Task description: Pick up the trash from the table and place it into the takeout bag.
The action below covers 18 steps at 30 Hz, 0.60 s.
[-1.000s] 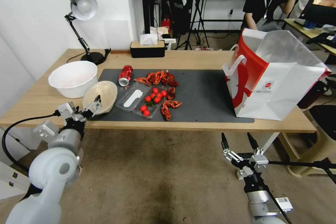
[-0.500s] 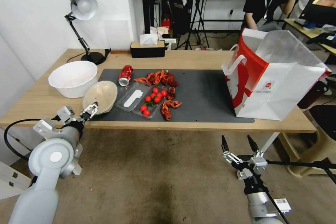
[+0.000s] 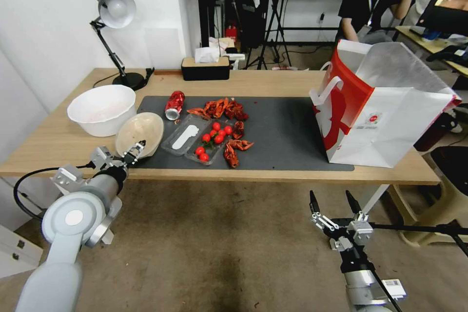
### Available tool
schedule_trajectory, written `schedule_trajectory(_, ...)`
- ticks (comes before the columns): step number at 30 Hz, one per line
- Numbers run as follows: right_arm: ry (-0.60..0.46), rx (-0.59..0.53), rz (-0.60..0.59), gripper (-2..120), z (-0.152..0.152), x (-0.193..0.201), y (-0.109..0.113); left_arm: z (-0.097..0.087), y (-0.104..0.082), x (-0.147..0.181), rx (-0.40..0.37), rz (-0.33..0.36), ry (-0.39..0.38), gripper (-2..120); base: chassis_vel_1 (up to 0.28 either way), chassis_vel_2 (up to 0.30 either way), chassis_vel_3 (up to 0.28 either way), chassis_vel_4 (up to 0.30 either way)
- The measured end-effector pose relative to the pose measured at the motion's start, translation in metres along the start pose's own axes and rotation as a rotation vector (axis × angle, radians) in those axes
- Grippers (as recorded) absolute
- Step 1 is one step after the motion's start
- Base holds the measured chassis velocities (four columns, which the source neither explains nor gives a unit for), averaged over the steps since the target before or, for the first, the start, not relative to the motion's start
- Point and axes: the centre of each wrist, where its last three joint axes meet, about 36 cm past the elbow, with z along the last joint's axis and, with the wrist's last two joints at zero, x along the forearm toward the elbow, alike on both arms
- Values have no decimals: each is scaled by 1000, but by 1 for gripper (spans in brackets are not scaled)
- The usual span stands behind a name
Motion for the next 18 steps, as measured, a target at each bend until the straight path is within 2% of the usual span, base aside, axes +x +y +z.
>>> schedule_trajectory(3, 0, 1, -4, 100, 1, 0, 2, 0, -1, 3, -4, 8, 2, 35, 0, 0, 0, 0)
schedule_trajectory(6, 0, 2, -5, 100, 1, 0, 2, 0, -1, 4, -6, 11, 3, 30, 0, 0, 0, 0)
schedule_trajectory(8, -1, 3, -5, 100, 1, 0, 3, 2, 2, 6, -13, 51, -11, 17, 0, 0, 0, 0)
schedule_trajectory(9, -1, 3, -5, 100, 1, 0, 3, 2, 2, 6, -13, 51, -11, 17, 0, 0, 0, 0)
schedule_trajectory(10, -1, 3, -5, 100, 0, 0, 3, 4, 4, 6, -22, 73, -23, 16, 0, 0, 0, 0)
schedule_trajectory(12, -9, 0, -6, 100, -2, -1, 4, 10, 7, 8, -51, 137, -52, 5, 0, 0, 0, 0)
schedule_trajectory(13, -9, 0, -6, 100, -2, -1, 4, 10, 7, 8, -51, 137, -52, 5, 0, 0, 0, 0)
schedule_trajectory(14, -12, -1, -7, 100, -3, -1, 5, 12, 8, 8, -71, 165, -71, 1, 0, 0, 0, 0)
schedule_trajectory(15, -15, -2, -8, 100, -4, -2, 5, 16, 9, 8, -111, 227, -113, 0, 0, 0, 0, 0)
schedule_trajectory(16, -15, -2, -8, 100, -4, -2, 5, 16, 9, 8, -111, 227, -113, 0, 0, 0, 0, 0)
schedule_trajectory(18, -21, 0, -10, 100, -6, -3, 6, 19, 8, 8, -133, 330, -147, 0, 0, 0, 0, 0)
